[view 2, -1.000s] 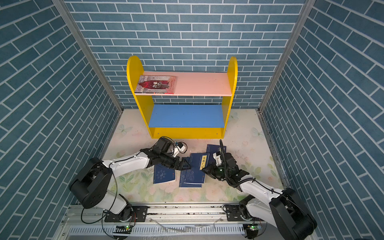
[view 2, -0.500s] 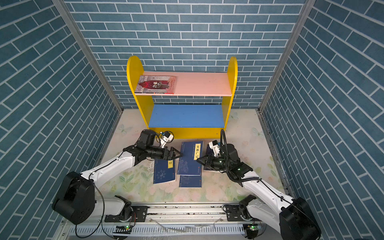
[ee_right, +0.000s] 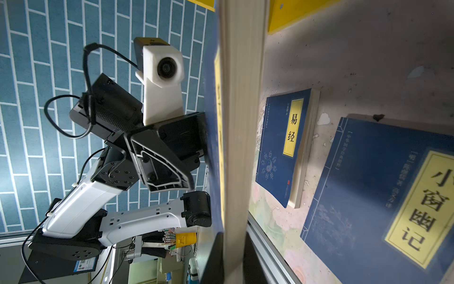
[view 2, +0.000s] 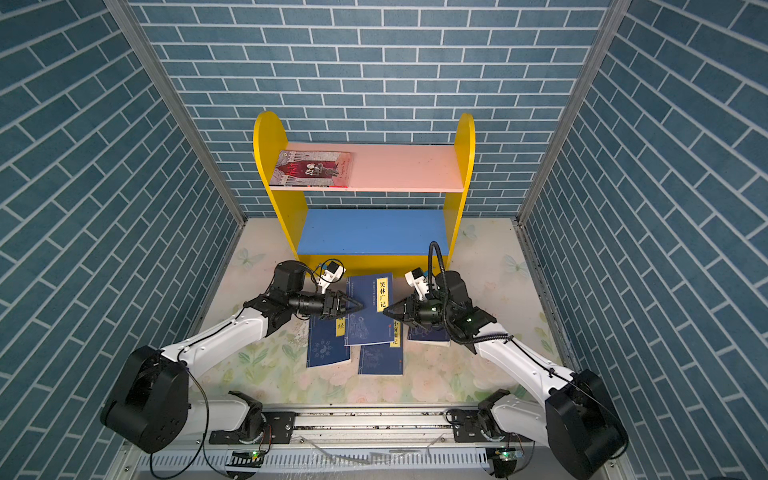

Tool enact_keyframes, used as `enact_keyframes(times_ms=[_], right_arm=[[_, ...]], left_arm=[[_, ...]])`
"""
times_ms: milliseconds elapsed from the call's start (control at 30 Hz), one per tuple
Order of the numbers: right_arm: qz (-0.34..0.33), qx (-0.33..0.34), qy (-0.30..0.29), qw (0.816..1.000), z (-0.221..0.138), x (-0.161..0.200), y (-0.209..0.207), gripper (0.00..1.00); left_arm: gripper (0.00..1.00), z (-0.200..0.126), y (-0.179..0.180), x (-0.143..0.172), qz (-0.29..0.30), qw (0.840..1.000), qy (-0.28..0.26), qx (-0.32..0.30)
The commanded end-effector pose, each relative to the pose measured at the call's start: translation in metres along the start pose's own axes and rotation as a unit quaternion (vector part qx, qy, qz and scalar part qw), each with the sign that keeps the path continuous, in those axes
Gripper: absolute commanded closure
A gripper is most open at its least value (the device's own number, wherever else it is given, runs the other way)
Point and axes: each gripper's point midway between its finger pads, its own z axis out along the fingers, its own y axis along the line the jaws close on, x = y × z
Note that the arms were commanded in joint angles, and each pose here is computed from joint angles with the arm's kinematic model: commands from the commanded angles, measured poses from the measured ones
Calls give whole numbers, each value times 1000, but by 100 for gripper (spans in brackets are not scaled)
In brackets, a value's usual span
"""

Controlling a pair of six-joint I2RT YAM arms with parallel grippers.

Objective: Stacking books/files
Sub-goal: Place the book at the bookshelf.

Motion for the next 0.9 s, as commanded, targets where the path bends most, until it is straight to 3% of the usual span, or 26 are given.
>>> enact_keyframes(times_ms=[0,33,200,233,267,333,500,633,733,867], right_arm=[[-46,-38,8,998,4,-10,25,99],[-45,-38,11,998,6,-11,24,99],[-47,-41,16,998,14,-23,27,96],[-48,-44,17,998,15,-25,28,95],[-49,-45,18,998,17,-27,29,88],[-46,-28,10,998,18,-34,25,59],[-33,27,-55,998,-4,-56,15,36],[-21,44,-119,992,-23,-66,16,30],[4,18,-159,987,-25,-69,17,26],[4,3,-175,984,-12,-62,23,23]], left_arm=[[75,-6,-20,-1,25,999,-1,33],[83,-7,-21,-1,26,999,-2,33],[91,-11,-24,-5,31,999,-9,31],[96,-12,-25,-7,36,999,-13,31],[100,-12,-26,-8,39,999,-16,31],[100,-17,-27,-15,46,998,-31,26],[100,-50,-12,-47,46,994,-90,-27],[100,-71,-7,-68,15,991,-123,-50],[100,-75,-5,-78,-12,987,-146,-63],[100,-78,-1,-95,-57,979,-188,-58]])
